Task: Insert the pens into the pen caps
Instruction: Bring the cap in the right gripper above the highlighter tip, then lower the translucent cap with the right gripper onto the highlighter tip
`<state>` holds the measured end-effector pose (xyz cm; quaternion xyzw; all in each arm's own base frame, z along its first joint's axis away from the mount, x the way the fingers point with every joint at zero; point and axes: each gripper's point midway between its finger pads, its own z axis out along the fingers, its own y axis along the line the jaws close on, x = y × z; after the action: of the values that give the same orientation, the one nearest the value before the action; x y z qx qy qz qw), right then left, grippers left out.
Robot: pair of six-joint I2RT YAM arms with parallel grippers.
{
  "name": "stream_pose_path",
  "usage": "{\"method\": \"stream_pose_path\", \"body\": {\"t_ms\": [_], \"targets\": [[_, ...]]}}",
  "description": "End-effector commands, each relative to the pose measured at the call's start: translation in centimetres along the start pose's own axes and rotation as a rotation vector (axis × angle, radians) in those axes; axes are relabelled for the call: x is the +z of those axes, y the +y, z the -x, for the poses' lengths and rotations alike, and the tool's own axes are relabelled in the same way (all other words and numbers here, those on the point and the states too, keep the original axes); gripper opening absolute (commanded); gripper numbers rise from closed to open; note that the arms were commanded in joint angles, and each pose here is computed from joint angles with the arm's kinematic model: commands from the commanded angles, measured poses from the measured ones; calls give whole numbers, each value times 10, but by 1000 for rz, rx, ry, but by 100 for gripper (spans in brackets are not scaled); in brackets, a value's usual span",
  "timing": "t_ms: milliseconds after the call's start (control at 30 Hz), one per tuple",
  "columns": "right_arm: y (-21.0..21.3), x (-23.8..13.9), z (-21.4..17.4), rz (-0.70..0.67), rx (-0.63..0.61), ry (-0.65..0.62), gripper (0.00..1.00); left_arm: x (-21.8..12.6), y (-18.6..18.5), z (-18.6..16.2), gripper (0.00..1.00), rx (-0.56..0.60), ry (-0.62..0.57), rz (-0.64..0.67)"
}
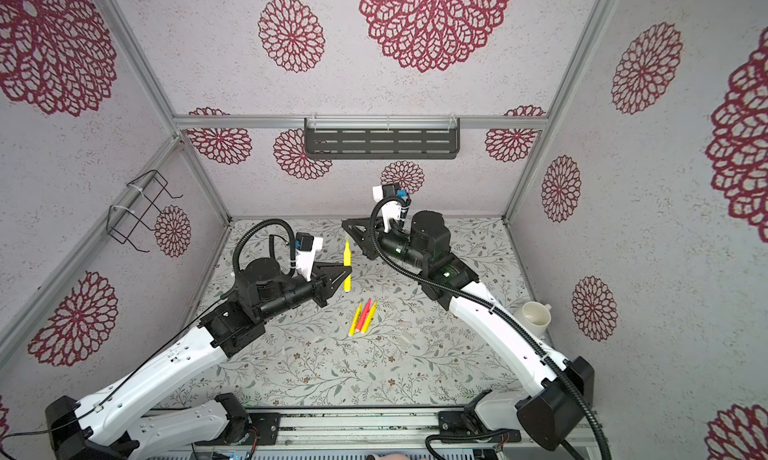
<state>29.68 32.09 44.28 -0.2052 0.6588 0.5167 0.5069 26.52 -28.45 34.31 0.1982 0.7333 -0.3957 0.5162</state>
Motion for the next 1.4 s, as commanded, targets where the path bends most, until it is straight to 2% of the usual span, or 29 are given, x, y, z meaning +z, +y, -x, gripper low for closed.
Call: {"method": "stream_pose_path", "body": {"t_ms": [0, 1067, 1367], "targets": [[15, -3, 20, 30, -42, -66, 3, -2, -4, 5, 0, 25, -7, -4], [10, -2, -14, -54, -68, -14, 3, -9, 6, 13, 0, 17, -61, 60], [10, -1, -27, -97, -89, 1, 4, -15, 14, 19, 0, 7, -96, 115]]}}
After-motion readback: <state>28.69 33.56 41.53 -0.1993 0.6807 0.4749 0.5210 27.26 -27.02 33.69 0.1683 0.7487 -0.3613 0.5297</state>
